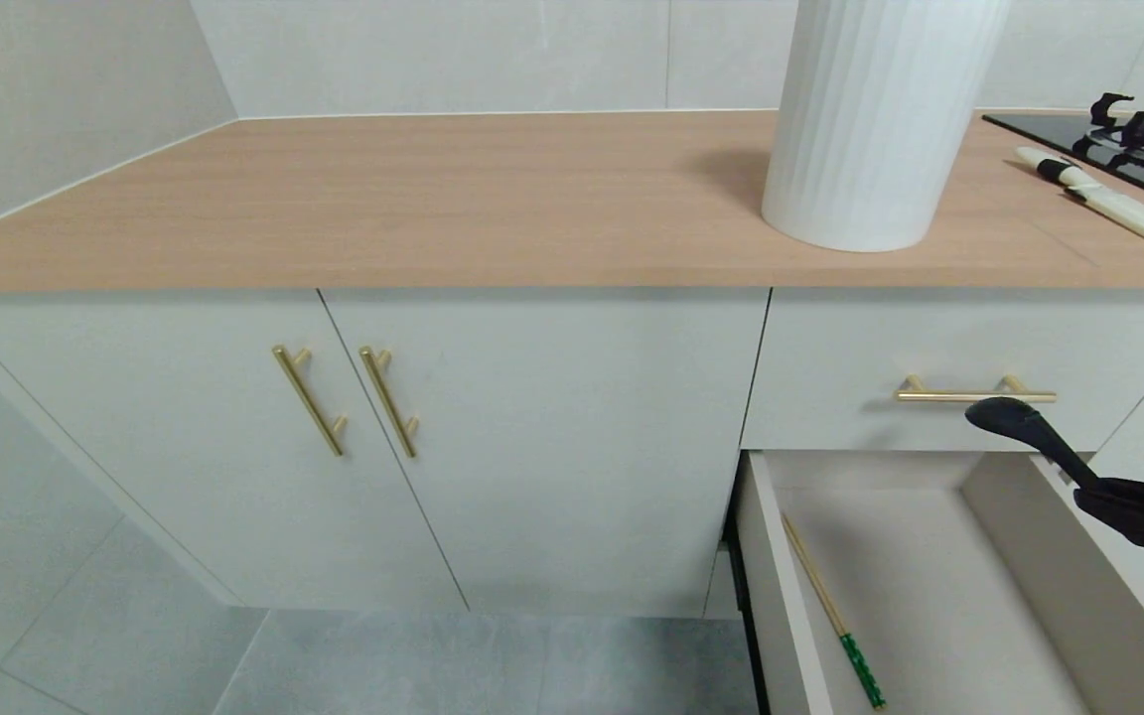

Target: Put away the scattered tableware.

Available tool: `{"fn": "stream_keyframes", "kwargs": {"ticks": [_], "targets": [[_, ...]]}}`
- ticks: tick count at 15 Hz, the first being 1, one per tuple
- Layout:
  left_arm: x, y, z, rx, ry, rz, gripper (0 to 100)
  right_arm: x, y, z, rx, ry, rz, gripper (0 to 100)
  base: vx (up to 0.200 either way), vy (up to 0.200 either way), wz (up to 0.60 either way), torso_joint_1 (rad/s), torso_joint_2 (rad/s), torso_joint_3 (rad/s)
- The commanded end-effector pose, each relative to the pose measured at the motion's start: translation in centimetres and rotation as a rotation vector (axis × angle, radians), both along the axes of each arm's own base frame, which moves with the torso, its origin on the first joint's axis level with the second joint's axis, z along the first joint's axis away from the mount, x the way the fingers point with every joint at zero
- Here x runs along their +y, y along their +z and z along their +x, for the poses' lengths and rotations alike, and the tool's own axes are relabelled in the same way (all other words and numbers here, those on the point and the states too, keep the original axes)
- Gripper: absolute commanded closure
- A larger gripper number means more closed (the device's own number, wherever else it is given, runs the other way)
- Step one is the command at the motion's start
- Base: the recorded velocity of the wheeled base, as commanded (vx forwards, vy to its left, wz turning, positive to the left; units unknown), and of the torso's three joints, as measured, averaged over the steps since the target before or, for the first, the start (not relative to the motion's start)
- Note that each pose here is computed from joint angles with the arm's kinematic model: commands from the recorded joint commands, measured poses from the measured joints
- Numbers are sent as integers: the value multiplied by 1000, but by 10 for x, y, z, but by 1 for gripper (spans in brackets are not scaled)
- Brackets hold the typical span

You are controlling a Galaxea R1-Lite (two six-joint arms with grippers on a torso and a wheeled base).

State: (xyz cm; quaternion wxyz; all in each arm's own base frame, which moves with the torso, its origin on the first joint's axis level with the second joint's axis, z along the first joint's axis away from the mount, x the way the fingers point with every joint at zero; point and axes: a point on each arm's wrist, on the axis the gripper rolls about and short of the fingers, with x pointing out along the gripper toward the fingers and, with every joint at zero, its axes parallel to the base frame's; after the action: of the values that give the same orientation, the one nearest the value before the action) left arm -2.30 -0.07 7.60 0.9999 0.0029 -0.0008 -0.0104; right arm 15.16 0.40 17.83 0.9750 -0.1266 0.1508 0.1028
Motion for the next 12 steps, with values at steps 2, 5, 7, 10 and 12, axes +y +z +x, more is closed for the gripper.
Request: {"fn": "stream_keyframes", "kwargs": {"ticks": [2, 5, 7, 10, 12], "targets": [[0, 0, 0, 1, 1, 0, 0, 0, -4, 3, 26, 1, -1, 100, 0, 0, 0, -176, 442, 266], [0, 0, 0, 1, 1, 0, 0, 0, -7, 5, 39, 2, -2, 100, 0, 0, 0, -58, 160, 64], [0, 0, 0, 1, 1, 0, 0, 0, -9, 6, 50, 2, -2, 100, 0, 0, 0, -9, 28, 21], [0, 0, 0, 1, 1, 0, 0, 2, -23, 11, 118, 24, -23, 100, 0, 0, 0, 0, 0, 0], [0, 0, 0, 1, 1, 0, 0, 3, -31, 15, 161, 22, -26, 100, 0, 0, 0, 0, 0, 0]]}}
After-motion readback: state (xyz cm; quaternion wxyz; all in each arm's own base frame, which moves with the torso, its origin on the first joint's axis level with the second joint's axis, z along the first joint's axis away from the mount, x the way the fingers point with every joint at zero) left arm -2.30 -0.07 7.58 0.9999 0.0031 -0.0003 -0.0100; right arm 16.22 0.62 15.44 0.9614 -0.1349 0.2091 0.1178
